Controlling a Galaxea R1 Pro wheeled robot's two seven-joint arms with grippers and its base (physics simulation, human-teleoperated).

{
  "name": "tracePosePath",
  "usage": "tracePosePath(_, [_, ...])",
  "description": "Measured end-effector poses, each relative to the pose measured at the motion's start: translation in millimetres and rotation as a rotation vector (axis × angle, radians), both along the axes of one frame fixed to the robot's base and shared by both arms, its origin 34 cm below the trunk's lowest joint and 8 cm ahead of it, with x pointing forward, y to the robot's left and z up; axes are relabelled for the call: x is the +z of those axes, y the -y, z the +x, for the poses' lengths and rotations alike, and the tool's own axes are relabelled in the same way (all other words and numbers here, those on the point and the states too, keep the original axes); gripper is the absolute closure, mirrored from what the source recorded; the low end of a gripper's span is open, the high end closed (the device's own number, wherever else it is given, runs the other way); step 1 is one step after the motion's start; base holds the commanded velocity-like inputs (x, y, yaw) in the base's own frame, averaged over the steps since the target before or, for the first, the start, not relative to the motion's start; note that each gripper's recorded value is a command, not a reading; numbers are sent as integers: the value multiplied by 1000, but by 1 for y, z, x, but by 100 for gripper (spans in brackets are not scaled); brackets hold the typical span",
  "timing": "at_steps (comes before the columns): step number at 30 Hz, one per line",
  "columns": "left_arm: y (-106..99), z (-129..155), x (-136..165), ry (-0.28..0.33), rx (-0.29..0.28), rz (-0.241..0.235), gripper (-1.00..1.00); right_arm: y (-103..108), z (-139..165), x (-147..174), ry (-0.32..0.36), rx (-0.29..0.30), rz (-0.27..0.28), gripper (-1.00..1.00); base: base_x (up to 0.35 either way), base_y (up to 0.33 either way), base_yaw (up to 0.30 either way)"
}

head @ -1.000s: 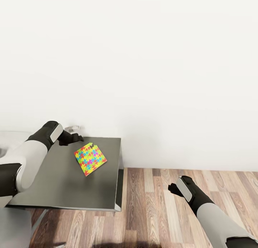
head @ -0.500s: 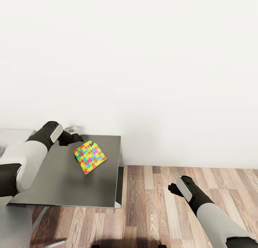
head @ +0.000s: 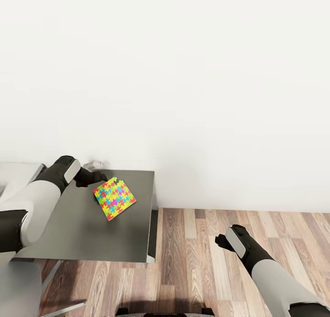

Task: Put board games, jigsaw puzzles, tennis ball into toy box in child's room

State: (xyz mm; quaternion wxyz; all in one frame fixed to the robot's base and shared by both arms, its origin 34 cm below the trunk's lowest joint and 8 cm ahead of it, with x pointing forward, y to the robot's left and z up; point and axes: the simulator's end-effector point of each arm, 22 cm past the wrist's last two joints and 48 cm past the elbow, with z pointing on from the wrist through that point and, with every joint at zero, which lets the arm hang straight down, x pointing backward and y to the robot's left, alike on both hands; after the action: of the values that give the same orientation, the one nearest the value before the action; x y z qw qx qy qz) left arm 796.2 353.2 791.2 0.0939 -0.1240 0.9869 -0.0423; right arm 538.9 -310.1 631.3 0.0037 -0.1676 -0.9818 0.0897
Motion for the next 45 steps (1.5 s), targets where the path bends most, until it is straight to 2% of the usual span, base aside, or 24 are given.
tracePosePath(12, [2,-1,-8,9,-1,-80,-100,0,-8,-8,-20,0,0,-100,0,0,0])
tracePosePath(28, [-1,-6,-28,6,-1,-84,-100,0,-17,-19,-45,0,0,-100,0,0,0])
tracePosePath(34, [0,-6,-30,9,11,-98,-100,0,-19,-21,-48,0,0,-100,0,0,0])
tracePosePath(45, [1,-5,-29,13,5,-94,-100,0,-19,-21,-48,1,-1,-100,0,-3,0])
